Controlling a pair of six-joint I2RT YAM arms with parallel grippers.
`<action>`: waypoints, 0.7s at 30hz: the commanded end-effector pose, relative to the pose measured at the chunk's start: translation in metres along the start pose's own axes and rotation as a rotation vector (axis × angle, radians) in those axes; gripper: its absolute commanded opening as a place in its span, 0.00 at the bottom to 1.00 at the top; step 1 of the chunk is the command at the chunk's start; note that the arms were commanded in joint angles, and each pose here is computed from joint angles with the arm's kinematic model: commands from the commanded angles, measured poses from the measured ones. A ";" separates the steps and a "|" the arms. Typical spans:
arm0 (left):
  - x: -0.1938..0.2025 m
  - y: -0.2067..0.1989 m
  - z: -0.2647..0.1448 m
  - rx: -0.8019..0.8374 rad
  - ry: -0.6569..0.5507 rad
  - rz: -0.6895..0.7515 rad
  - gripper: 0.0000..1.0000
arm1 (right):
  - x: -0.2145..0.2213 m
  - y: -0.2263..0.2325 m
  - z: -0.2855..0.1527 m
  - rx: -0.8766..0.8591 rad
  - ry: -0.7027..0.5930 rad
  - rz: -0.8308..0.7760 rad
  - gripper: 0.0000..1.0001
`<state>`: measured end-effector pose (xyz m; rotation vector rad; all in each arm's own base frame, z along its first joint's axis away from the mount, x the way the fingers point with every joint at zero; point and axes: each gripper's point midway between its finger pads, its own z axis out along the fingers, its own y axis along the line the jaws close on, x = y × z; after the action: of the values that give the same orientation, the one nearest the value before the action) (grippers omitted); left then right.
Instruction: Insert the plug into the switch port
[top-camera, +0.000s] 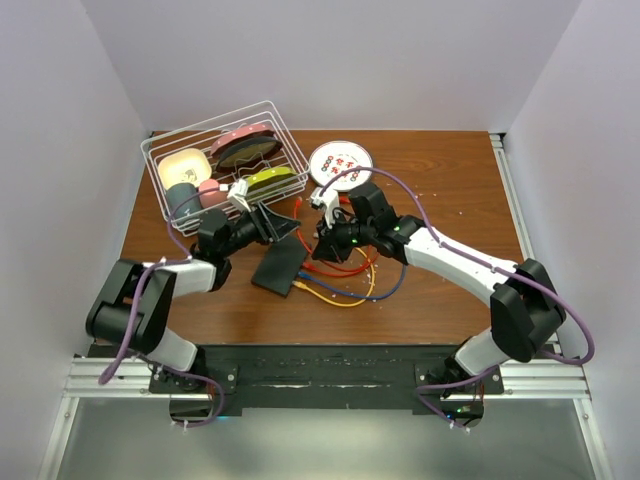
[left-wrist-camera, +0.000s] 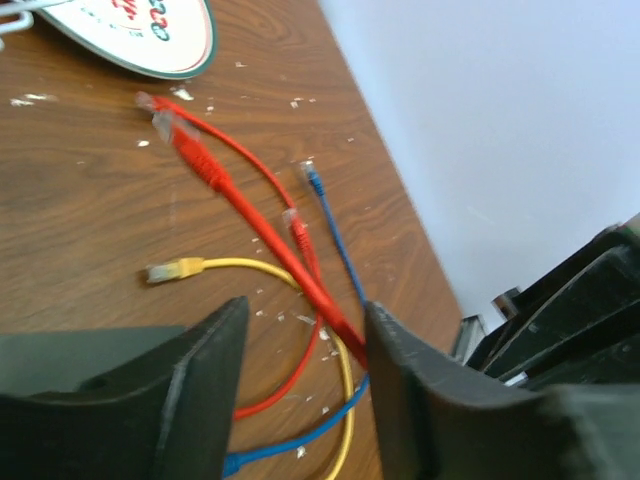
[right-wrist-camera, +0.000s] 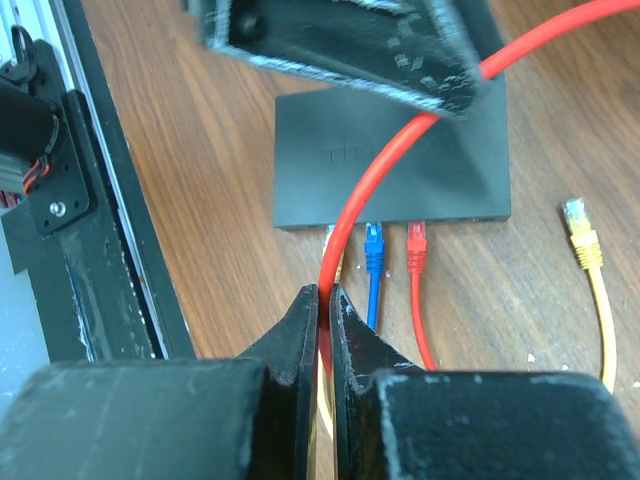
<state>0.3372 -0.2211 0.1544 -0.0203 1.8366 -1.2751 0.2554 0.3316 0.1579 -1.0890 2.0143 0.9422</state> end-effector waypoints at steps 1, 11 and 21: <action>-0.027 -0.041 0.009 0.213 -0.078 0.033 0.48 | -0.004 0.011 -0.007 -0.041 -0.018 -0.043 0.05; -0.032 -0.065 0.001 0.316 -0.104 0.114 0.00 | -0.002 0.010 -0.004 -0.036 -0.012 -0.043 0.06; -0.016 -0.059 -0.010 0.126 -0.158 0.263 0.00 | -0.073 -0.006 -0.042 0.168 -0.281 0.029 0.98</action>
<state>0.3159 -0.2332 0.2021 0.1309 1.6106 -1.3438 0.2610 0.3249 0.1652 -1.0014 2.0287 0.8949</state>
